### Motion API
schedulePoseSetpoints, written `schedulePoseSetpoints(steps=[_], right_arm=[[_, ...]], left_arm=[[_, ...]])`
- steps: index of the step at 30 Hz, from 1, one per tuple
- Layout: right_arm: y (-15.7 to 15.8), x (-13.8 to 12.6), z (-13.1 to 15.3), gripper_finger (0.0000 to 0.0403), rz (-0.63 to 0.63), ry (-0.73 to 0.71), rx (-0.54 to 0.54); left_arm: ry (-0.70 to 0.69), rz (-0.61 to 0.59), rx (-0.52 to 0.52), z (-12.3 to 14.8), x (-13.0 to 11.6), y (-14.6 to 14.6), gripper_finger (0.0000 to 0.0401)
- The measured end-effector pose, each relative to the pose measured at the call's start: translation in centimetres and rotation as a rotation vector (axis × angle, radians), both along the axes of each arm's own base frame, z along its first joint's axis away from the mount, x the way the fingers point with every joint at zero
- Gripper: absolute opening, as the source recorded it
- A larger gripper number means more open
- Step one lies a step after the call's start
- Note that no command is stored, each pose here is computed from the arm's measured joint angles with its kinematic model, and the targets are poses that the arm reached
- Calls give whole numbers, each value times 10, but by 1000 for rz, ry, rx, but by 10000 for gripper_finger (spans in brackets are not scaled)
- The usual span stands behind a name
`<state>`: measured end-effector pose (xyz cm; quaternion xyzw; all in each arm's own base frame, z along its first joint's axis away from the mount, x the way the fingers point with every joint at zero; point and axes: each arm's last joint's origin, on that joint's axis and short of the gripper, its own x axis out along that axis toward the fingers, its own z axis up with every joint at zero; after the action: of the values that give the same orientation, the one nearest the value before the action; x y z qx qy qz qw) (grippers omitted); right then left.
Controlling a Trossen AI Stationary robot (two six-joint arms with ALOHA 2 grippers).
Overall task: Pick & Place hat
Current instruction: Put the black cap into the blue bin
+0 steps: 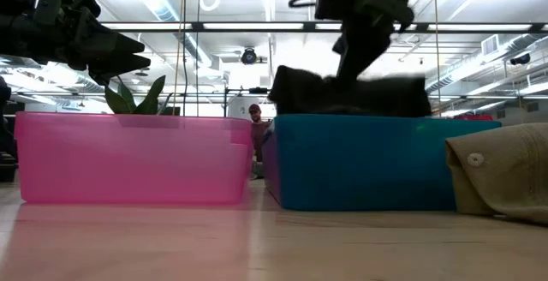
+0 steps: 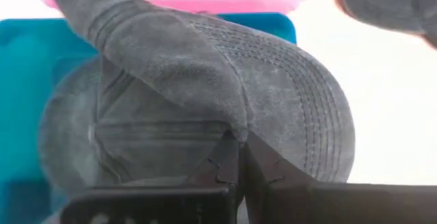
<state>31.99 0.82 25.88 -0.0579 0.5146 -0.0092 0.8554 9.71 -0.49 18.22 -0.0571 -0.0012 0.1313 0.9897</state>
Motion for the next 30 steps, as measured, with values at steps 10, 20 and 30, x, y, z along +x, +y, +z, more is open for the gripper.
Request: schedulePoseSetpoints(steps=[10, 20, 30], right_arm=[[0, -4, -59, 2, -7, 23, 9], [-3, -11, -78, 2, 0, 49, -1], [-3, -11, -78, 39, -6, 47, 1]], left_arm=[[0, 0, 0, 0, 0, 0, 225], [0, 0, 0, 0, 0, 0, 225], [0, 0, 0, 0, 0, 0, 225]])
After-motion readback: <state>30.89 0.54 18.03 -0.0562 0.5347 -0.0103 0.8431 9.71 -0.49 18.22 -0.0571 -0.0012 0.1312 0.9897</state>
